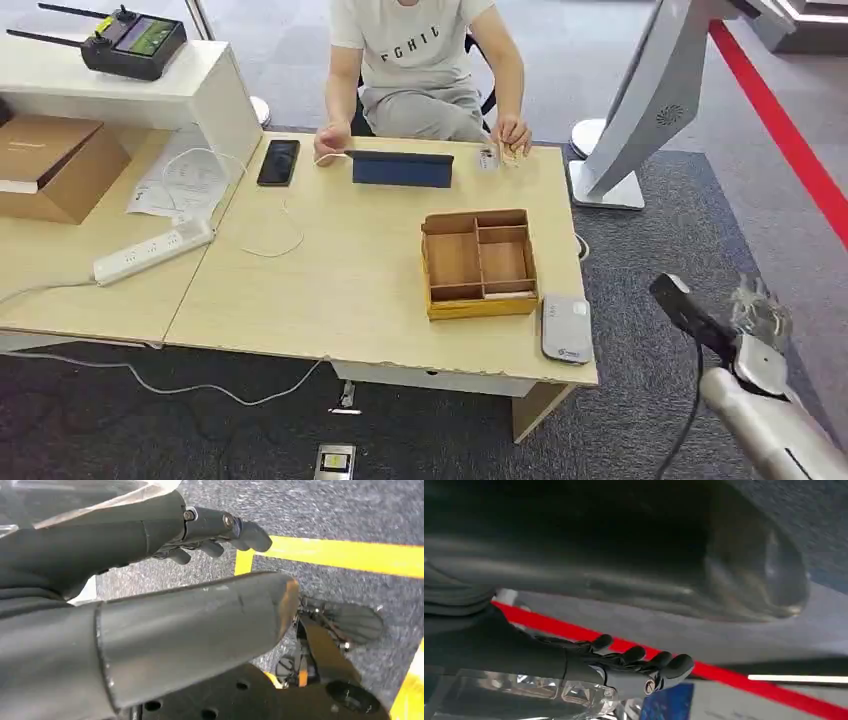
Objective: Pass the card to the sensor for recognition and then transmit it.
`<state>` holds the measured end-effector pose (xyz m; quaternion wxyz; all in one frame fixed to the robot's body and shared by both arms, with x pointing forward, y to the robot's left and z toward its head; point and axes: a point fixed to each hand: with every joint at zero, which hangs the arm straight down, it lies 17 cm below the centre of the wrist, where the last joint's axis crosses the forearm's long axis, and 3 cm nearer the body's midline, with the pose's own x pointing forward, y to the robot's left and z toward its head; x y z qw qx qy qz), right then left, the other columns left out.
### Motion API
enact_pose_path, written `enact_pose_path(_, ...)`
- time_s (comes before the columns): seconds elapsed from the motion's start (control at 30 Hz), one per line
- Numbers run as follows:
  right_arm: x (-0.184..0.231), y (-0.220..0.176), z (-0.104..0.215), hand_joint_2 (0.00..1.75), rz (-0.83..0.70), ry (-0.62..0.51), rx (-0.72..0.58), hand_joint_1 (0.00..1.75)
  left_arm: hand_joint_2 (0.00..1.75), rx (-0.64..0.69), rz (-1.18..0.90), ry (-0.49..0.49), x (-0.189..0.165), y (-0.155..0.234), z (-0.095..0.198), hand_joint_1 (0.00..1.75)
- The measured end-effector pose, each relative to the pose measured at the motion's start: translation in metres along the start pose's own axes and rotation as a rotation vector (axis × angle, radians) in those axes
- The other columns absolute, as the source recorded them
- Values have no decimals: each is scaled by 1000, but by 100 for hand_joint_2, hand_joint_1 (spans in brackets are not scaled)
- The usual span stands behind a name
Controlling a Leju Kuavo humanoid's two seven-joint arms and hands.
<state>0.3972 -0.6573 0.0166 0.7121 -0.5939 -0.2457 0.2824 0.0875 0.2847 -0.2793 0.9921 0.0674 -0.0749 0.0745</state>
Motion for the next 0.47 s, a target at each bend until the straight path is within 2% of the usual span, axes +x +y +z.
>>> enact_pose_path(0.07, -52, 27, 13, 0, -28, 47, 38, 0, 0, 17, 22, -2, 1, 3, 0, 0)
enact_pose_path(0.17, -118, 60, 37, 0, -156, 139, 66, 0, 0, 38, 52, -6, 3, 3, 0, 0)
enact_pose_path(0.3, -170, 106, 75, 0, -300, 288, 108, 0, 0, 50, 78, -9, 5, 1, 0, 0)
enact_pose_path(0.37, -174, 142, 102, 0, -360, 363, 168, 0, 0, 63, 82, 1, 4, 1, 0, 0)
enact_pose_path(0.47, -154, 212, 158, 0, -421, 450, 346, 0, 0, 67, 89, 18, 2, -3, 1, 0)
